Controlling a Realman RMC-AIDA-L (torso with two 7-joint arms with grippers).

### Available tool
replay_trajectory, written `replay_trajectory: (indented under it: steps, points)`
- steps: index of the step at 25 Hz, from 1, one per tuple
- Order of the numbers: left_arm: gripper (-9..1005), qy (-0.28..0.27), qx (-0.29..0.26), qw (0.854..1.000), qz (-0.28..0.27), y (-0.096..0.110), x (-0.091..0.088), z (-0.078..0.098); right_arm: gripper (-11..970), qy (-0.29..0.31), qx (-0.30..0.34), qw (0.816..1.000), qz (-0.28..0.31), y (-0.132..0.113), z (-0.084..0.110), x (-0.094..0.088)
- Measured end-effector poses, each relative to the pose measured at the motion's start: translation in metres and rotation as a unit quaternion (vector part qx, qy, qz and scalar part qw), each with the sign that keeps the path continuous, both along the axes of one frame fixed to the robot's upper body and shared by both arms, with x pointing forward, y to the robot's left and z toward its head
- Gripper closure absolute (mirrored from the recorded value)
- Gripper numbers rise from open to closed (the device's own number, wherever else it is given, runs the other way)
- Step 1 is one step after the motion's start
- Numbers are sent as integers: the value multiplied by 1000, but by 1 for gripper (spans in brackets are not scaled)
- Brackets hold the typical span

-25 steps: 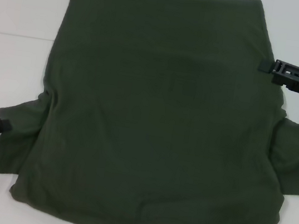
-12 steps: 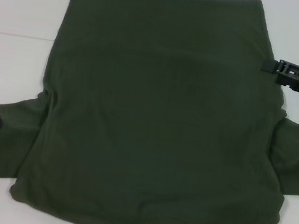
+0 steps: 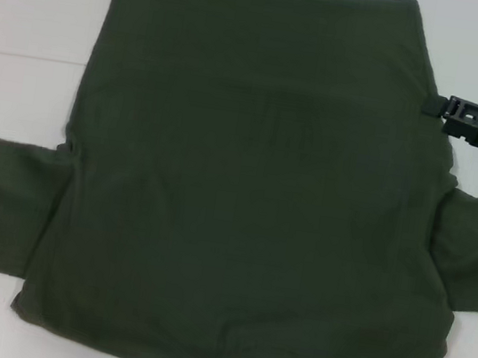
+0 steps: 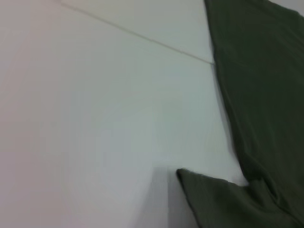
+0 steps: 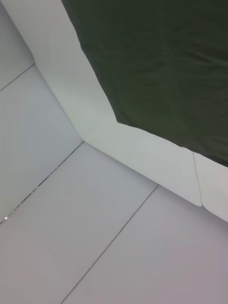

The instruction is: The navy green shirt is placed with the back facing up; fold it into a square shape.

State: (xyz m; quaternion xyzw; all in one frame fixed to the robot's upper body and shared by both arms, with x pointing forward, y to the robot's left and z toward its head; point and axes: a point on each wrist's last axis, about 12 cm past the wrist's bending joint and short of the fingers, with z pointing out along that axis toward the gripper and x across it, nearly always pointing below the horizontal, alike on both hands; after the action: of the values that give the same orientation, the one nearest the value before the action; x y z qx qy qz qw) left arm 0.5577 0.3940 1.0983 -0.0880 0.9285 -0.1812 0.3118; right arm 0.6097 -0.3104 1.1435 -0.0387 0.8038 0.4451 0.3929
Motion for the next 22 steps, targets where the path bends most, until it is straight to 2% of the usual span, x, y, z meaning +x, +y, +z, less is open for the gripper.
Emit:
replay_trajectory:
  steps: [7,12,17,22]
  points:
    - [968,27,62,998,-15,1,21,18,94,1,-3,1000,3,0,-1,-1]
    - [960,35,87,995,-20,2,29,27,96,1,-4,1000,1,0,-2,0]
    - [952,43,86,994,-43,-6,34,33,98,3,-4,1000,4,1,-2,-1]
    - [944,76,66,992,-80,-28,43,57,100,5,-2,1000,6,2,-2,-1]
